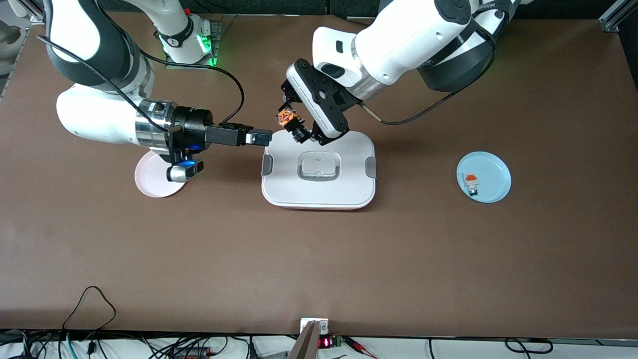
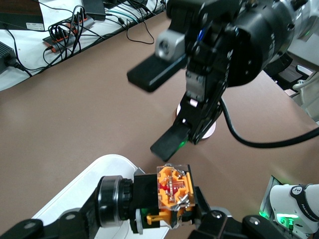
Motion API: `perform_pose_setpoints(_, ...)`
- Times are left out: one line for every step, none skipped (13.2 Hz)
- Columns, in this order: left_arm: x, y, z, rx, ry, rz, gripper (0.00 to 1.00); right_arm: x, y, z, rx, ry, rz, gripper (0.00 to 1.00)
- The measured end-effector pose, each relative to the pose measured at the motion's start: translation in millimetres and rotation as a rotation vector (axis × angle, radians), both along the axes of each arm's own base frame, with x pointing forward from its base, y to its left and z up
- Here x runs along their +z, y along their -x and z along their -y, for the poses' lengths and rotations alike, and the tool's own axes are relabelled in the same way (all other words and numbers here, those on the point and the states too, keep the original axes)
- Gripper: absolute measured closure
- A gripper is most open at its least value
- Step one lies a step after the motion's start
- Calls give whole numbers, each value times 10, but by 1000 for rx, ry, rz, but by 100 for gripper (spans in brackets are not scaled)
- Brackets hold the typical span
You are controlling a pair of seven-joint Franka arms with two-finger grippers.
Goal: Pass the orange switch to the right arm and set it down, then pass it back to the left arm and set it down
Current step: 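Close the right gripper on the switch held by the left gripper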
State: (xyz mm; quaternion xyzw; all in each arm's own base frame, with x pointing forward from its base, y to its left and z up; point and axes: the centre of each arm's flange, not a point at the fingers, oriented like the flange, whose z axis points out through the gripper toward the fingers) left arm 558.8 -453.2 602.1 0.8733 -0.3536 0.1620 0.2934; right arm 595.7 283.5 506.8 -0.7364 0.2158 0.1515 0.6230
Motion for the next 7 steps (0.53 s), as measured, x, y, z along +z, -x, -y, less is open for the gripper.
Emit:
perform_pose_setpoints(0, 0, 0, 0, 0, 0, 27, -69, 29, -39, -1, 8, -11, 0)
perform_pose_setpoints(-2, 0, 0, 1, 0, -1, 27, -131, 67, -95, 1, 15, -21, 0)
perform_pose_setpoints(-7, 1, 1, 1, -1, -2, 27, -170, 108, -163, 5, 20, -27, 0)
perform_pose_setpoints(-13, 1, 2, 2, -2, -4, 27, -184, 143, -225, 13, 21, -29, 0)
perform_pose_setpoints(-18, 1, 1, 3, -2, -5, 27, -184, 166, -269, 21, 21, -30, 0)
perform_pose_setpoints(-20, -2, -2, 4, -2, -6, 27, -182, 180, -294, 25, 21, -29, 0)
perform_pose_setpoints(-20, -7, -8, 6, -3, -6, 27, -177, 187, -304, 27, 20, -29, 0)
